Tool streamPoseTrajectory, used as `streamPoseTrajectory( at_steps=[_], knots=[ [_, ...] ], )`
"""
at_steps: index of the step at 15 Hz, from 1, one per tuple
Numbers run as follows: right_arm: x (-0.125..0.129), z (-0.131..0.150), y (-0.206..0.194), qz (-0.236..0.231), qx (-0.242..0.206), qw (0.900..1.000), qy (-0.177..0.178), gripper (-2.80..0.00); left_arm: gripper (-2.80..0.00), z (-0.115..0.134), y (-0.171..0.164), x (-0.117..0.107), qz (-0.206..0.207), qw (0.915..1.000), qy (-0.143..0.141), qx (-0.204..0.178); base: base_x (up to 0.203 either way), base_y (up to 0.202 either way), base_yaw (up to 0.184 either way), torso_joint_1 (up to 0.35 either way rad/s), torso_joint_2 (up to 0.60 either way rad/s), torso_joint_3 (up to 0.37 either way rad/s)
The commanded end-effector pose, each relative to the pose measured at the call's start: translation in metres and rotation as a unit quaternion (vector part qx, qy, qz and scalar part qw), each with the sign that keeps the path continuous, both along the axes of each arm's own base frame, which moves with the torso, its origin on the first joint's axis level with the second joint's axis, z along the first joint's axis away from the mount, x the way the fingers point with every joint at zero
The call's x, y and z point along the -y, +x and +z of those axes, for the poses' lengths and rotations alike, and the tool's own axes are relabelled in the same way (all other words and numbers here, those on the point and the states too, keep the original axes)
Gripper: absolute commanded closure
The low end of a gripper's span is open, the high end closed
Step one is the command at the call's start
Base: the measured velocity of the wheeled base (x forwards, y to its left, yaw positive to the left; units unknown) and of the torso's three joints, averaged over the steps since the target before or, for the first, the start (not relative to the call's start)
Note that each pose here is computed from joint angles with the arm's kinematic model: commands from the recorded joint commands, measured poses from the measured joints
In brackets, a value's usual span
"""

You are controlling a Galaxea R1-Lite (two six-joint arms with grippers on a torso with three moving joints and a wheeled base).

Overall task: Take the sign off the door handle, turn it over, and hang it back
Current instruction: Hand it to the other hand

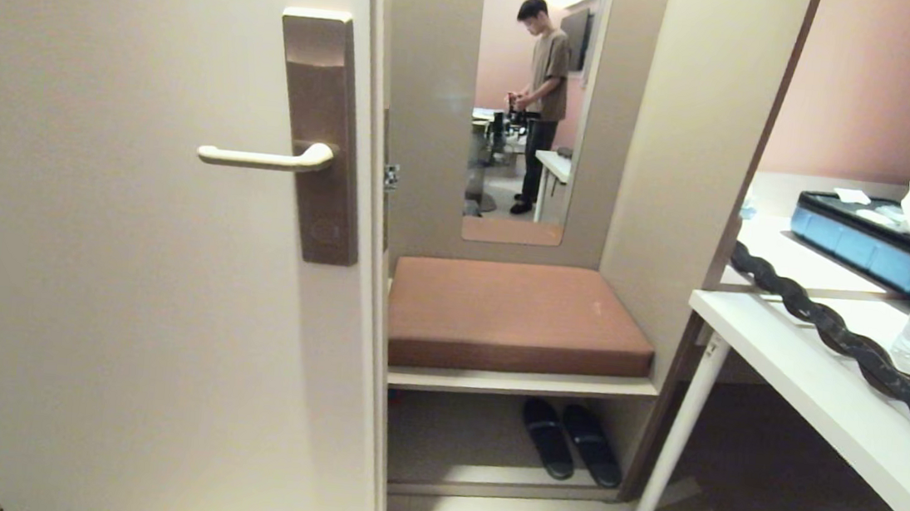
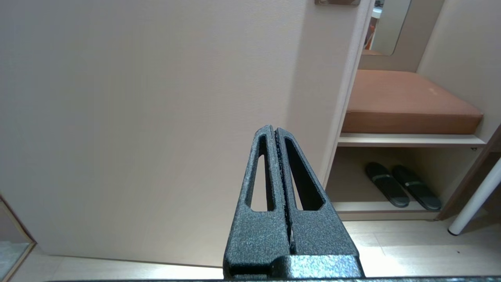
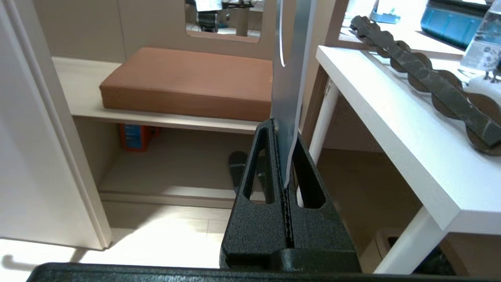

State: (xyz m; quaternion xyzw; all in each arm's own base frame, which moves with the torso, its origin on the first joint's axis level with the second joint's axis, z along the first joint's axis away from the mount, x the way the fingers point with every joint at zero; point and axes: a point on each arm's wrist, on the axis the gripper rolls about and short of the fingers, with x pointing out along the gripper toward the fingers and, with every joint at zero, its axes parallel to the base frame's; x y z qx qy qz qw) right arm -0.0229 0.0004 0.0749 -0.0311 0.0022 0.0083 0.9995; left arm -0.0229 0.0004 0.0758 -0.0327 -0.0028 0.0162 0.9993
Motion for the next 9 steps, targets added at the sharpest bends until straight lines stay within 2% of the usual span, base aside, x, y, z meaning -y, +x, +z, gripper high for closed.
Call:
streamPoseTrajectory(
  at_steps=[1, 9],
  knots=[
    [0.0000, 0.0000, 0.0001, 0.001, -0.001, 1.000, 0.000, 0.00, 0.00, 0.0000, 0.0001, 0.0000, 0.000, 1.0000, 0.000, -0.001, 0.000, 0.000, 0.000, 0.000, 0.00, 0.000],
    [0.0000, 0.0024, -0.0005, -0.001, 0.005, 1.000, -0.009, 0.00, 0.00, 0.0000, 0.0001, 0.0002, -0.003, 1.0000, 0.004, -0.001, 0.000, 0.000, 0.000, 0.000, 0.00, 0.000]
  ],
)
